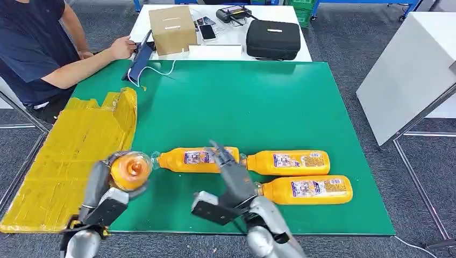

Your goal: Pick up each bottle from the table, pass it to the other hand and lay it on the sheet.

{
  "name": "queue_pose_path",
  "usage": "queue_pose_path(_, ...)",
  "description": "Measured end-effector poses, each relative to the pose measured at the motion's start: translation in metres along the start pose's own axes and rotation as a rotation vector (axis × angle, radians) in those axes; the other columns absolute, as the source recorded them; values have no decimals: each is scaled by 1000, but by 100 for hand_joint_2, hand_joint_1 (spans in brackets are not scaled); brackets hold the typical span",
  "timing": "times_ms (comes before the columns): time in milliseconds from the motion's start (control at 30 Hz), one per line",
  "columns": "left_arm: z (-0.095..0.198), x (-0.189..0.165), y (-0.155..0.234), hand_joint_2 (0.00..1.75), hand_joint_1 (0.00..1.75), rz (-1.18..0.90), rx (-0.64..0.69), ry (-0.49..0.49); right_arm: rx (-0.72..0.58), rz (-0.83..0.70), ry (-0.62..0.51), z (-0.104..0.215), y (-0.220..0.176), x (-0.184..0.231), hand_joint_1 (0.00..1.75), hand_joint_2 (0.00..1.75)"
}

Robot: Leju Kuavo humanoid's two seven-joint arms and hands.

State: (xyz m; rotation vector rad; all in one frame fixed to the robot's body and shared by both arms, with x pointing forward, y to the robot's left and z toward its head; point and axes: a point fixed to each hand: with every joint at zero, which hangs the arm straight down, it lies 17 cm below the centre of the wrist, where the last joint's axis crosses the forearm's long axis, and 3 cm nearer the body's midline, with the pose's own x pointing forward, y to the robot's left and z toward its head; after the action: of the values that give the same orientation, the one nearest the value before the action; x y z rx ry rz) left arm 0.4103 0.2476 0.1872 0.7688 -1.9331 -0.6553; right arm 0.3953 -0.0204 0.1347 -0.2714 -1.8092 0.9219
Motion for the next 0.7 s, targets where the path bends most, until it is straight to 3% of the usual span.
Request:
queue_pose_path(200,-5,-56,16,175,175,-412,-14,7,-51,36,49,-15,-65,-42,0,0)
queue_pose_path(367,-3,-78,13,175,175,-456,-49,27,-70,66,51,-20,-84,-50,0,0)
queue_pose_path(700,-3,-86,13,175,175,-497,-66,40,-72,75,58,-20,-88,-53,0,0)
